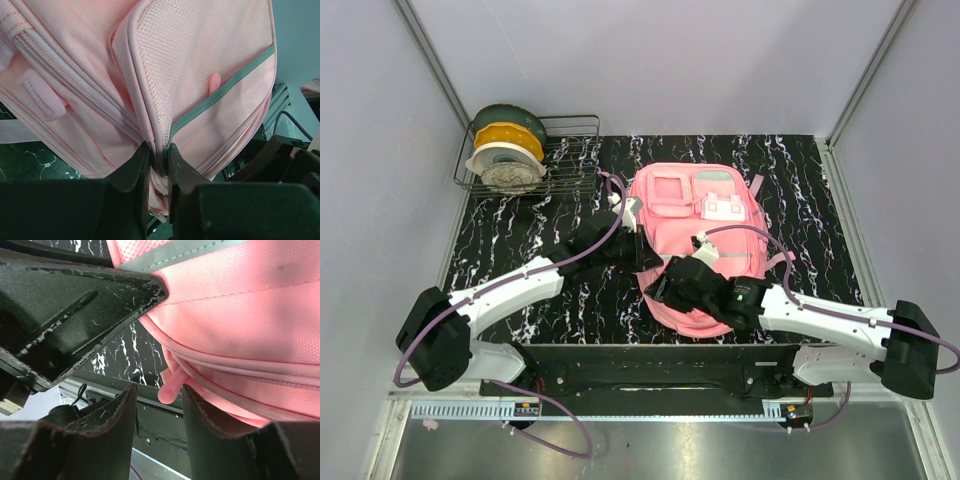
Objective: Pack the student bag
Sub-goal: Zip the student bag at the center of the board.
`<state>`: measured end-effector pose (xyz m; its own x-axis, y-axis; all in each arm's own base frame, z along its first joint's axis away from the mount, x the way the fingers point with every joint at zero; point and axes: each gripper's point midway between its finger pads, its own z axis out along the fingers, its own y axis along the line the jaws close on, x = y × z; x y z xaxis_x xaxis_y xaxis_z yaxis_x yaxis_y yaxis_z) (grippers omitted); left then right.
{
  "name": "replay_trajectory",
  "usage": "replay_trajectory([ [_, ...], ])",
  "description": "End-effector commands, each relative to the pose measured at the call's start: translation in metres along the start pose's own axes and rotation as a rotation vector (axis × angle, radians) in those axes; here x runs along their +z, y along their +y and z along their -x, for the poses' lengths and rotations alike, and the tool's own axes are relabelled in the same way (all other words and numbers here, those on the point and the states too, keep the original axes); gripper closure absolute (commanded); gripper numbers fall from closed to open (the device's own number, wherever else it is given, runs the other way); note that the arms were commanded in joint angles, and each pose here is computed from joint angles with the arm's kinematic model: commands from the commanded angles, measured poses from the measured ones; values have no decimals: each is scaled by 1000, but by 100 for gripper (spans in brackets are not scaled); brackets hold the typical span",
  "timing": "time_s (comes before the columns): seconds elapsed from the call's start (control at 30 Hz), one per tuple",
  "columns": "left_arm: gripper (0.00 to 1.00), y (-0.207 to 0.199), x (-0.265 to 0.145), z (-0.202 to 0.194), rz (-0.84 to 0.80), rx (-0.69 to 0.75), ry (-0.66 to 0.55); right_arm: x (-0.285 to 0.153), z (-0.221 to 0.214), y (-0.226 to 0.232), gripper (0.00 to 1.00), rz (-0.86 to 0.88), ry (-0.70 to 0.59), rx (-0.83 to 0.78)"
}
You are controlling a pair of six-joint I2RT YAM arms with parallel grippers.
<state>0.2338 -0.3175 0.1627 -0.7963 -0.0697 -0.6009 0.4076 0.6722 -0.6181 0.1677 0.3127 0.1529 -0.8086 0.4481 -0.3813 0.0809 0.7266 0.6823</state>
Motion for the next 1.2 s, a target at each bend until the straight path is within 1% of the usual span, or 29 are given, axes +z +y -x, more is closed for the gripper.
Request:
replay_trajectory([
  [0.0,100,-61,-23,43,-205,88,-114,-3,11,6,53,1,-36,-6],
  [0.1,100,-62,-24,43,-208,87,-115,-5,17,7,53,-3,-62,-28],
  [0.17,100,-64,-25,44,-217,91,-114,-2,18,3,53,-41,-67,-43],
  [0.27,100,-67,-26,45,-225,93,-112,3,18,0,60,-66,-71,-57],
  [0.37,100,-70,-28,46,-234,97,-115,6,16,2,62,-66,-64,-70],
  [0.47,100,-71,-29,47,-237,98,-118,7,16,1,61,-72,-62,-83],
  [0.57,100,-71,-30,48,-239,102,-121,9,15,-2,56,-83,-62,-90],
  [0.63,100,-72,-30,48,-240,101,-122,10,13,-6,65,-97,-54,-98],
  [0.7,100,-73,-30,49,-242,101,-122,11,12,-9,71,-105,-54,-99],
  [0.8,100,-74,-32,50,-247,105,-126,11,12,-9,75,-104,-52,-100],
  [0.83,100,-74,-31,50,-245,106,-127,9,12,-8,84,-100,-52,-99],
  [0.9,100,-73,-31,50,-243,107,-127,8,13,-9,89,-102,-51,-100],
  [0.93,100,-74,-31,50,-245,108,-127,4,14,-11,98,-100,-57,-99],
  [0.97,100,-73,-31,50,-242,108,-128,3,15,-12,100,-98,-57,-97],
  [1.17,100,-70,-33,53,-227,106,-146,-14,14,-26,100,-86,-53,-90],
])
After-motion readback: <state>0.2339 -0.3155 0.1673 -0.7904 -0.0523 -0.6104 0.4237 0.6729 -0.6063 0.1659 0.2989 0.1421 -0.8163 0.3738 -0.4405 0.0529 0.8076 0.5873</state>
